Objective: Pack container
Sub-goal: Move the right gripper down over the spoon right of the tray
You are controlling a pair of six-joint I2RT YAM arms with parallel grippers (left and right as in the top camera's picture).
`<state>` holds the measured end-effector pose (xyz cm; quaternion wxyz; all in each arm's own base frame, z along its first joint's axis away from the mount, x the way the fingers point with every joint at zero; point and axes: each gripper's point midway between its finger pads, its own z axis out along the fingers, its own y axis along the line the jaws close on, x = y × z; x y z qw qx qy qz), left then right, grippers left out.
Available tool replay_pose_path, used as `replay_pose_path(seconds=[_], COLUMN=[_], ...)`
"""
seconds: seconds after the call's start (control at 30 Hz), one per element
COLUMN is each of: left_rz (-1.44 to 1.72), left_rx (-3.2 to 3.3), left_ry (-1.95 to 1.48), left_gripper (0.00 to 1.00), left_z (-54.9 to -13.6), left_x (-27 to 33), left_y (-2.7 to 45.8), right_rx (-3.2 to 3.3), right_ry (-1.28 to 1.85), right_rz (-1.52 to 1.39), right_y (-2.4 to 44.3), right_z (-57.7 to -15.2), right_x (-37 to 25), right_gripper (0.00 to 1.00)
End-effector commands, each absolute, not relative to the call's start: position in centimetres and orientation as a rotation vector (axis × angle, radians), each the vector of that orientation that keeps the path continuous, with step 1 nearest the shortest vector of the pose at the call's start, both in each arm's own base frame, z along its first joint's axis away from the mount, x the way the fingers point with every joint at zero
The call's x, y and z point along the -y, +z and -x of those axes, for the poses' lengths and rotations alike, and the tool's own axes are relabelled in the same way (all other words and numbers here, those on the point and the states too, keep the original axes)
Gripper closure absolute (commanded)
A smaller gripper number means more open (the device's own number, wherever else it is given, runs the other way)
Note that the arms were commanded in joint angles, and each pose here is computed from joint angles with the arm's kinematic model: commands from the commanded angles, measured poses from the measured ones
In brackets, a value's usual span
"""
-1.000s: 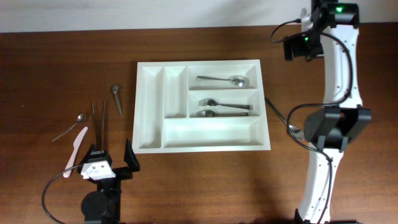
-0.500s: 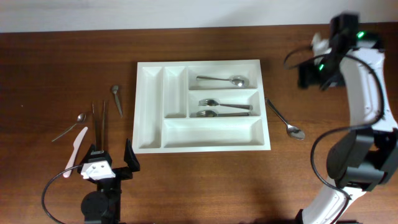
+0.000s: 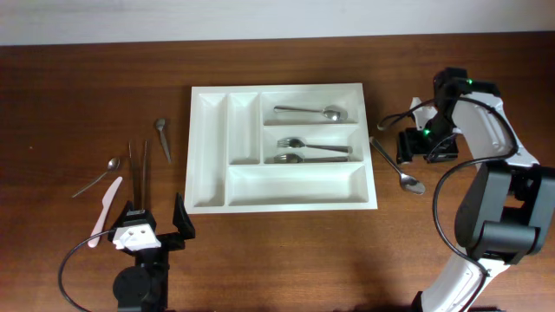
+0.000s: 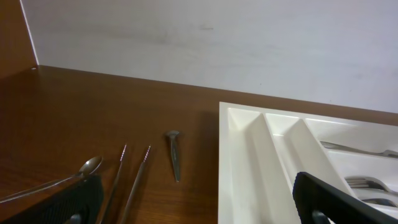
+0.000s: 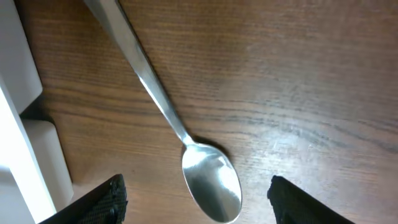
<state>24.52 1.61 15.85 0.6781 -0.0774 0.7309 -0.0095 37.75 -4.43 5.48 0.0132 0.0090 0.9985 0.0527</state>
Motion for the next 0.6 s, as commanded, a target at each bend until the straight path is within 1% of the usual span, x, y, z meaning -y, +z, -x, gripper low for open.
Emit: replay_pose_path(seconds=[0.0, 0.37, 0.57], left_rz=[0.155, 0.155, 0.155], left_rx=[-1.639, -1.639, -1.639], left_ry=[-0.016, -0.016, -0.016], left_gripper=[0.01, 0.01, 0.01], left_z=[-24.5, -24.5, -24.5], left_x=[-1.5, -1.5, -1.5], left_y=[15.8, 15.8, 15.8], right_rx=[-3.103, -3.089, -3.072], right_ry=[0.163, 0.169, 0.175], right_rz=[0.033, 0.155, 0.186], right_y=[5.0, 2.0, 1.8], right_z=[-37.8, -37.0, -37.3], right_x=[4.4, 4.1, 4.0], right_gripper=[0.27, 0.26, 0.28])
